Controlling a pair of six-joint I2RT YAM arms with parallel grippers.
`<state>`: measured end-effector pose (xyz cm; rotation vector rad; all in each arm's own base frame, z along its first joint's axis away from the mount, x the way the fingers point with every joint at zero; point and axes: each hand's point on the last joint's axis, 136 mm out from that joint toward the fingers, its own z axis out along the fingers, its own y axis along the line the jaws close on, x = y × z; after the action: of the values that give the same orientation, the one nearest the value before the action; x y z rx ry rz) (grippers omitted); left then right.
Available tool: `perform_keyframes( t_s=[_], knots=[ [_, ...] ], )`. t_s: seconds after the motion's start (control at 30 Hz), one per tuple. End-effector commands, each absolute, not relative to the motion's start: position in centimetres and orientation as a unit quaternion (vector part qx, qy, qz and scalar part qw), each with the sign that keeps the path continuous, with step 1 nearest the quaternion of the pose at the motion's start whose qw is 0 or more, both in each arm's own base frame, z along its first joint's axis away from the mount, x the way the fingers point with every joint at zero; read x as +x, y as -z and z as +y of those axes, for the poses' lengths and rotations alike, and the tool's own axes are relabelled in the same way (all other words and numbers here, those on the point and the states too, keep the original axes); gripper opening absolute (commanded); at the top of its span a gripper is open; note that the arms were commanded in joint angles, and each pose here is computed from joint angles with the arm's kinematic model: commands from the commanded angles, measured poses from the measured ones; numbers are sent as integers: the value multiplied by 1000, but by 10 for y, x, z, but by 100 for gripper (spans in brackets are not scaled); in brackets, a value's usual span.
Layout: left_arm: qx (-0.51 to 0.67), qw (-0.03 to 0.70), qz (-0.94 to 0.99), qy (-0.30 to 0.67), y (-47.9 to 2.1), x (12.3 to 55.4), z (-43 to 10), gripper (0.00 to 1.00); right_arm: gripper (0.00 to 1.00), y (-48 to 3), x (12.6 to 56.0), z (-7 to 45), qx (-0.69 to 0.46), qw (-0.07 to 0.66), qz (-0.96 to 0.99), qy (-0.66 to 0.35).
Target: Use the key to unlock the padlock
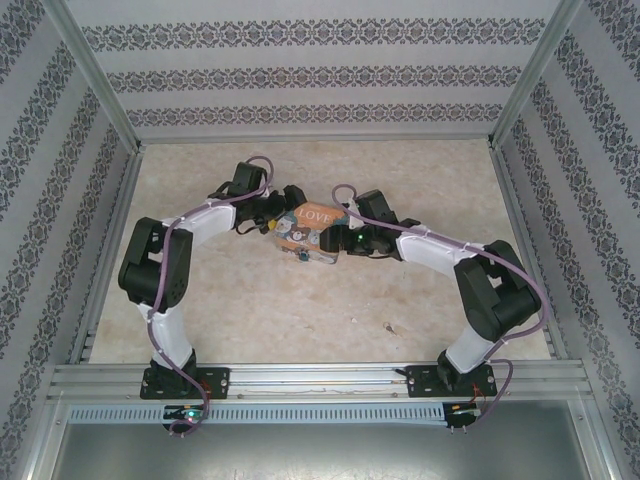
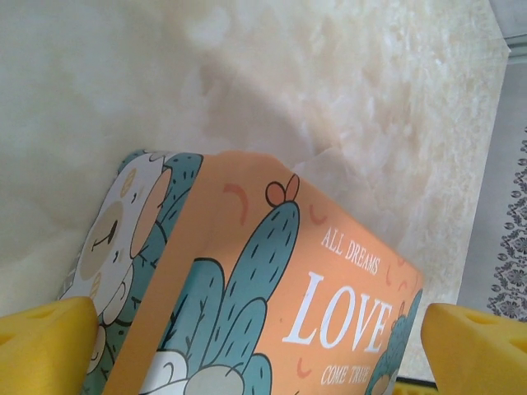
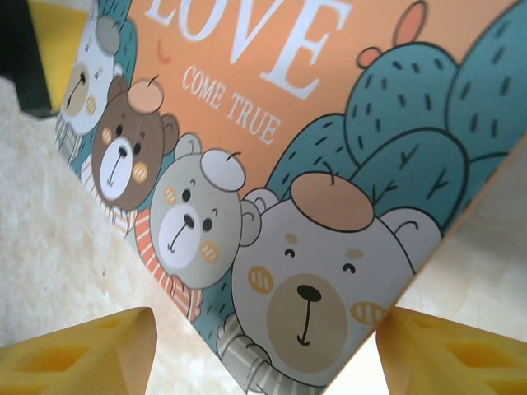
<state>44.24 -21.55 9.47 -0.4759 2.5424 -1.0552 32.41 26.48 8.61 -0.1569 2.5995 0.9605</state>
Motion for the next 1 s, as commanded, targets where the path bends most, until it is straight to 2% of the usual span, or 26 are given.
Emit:
perform_keyframes(
  t_s=[0.0, 0.23, 0.43, 0.67, 0.97],
  knots=[
    [-106, 143, 886, 427, -108, 430, -261, 100, 70, -107, 314, 284, -85, 186, 898, -390],
    [-100, 151, 894, 409, -106, 434, -259, 100, 72, -104, 313, 277, -76, 192, 903, -377],
    [-99, 173, 900, 387, -115, 440, -246, 100, 77, -104, 321, 258, -55, 213, 912, -346],
    [-117, 221, 899, 360, -143, 445, -199, 99, 81, -113, 316, 220, -32, 246, 929, -276],
    [-93, 292, 894, 327, -185, 405, -165, 99, 81, -152, 272, 171, -52, 253, 947, -193]
  ],
)
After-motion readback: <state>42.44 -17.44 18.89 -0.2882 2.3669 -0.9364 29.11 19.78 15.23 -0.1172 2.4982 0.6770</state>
